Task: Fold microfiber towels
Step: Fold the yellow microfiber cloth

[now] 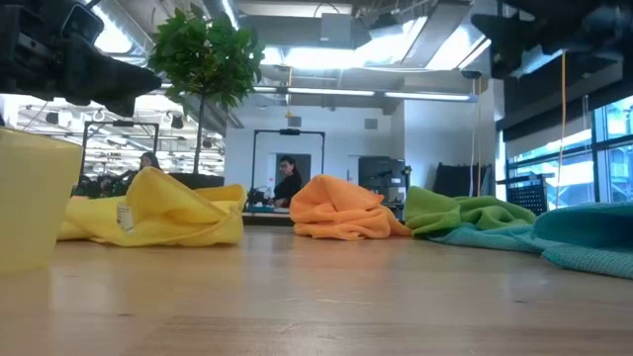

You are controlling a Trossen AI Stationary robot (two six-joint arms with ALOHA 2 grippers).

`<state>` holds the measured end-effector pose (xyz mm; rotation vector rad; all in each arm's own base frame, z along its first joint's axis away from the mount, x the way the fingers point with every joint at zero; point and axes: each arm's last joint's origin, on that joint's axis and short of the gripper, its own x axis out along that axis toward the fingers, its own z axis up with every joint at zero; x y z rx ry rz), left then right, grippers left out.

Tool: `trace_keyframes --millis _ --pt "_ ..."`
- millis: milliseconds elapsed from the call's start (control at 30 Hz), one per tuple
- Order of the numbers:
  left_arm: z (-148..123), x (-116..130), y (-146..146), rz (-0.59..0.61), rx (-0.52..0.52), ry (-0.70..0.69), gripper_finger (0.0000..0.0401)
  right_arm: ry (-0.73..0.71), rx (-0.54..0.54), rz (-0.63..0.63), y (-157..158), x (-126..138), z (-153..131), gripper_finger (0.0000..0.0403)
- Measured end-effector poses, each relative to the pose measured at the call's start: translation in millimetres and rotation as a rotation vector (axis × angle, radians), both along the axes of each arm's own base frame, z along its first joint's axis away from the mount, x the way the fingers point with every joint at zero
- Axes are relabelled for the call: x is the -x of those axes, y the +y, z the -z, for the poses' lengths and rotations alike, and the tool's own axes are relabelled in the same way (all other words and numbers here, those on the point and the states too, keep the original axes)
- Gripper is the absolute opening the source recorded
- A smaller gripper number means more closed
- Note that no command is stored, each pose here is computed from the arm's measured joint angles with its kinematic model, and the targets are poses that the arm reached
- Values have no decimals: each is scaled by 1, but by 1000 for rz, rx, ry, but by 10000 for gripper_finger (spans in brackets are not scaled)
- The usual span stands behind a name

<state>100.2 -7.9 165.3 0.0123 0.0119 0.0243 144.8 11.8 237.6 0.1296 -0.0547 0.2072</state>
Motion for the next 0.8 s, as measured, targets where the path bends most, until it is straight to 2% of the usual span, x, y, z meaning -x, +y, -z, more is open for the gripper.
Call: trace_keyframes --millis 167,267,467,667,800 --pt "0 0 0 0 0 0 73 106 -26 -98 27 -14 -13 182" --pt "0 0 0 0 0 0 73 205 28 -81 51 -25 -16 182" --pt "0 0 0 0 0 0 73 277 138 -44 87 -52 -17 182" --pt "0 0 0 0 0 0 73 255 203 -49 106 -85 2 182" --pt "0 0 0 0 0 0 73 185 240 -29 111 -106 18 182"
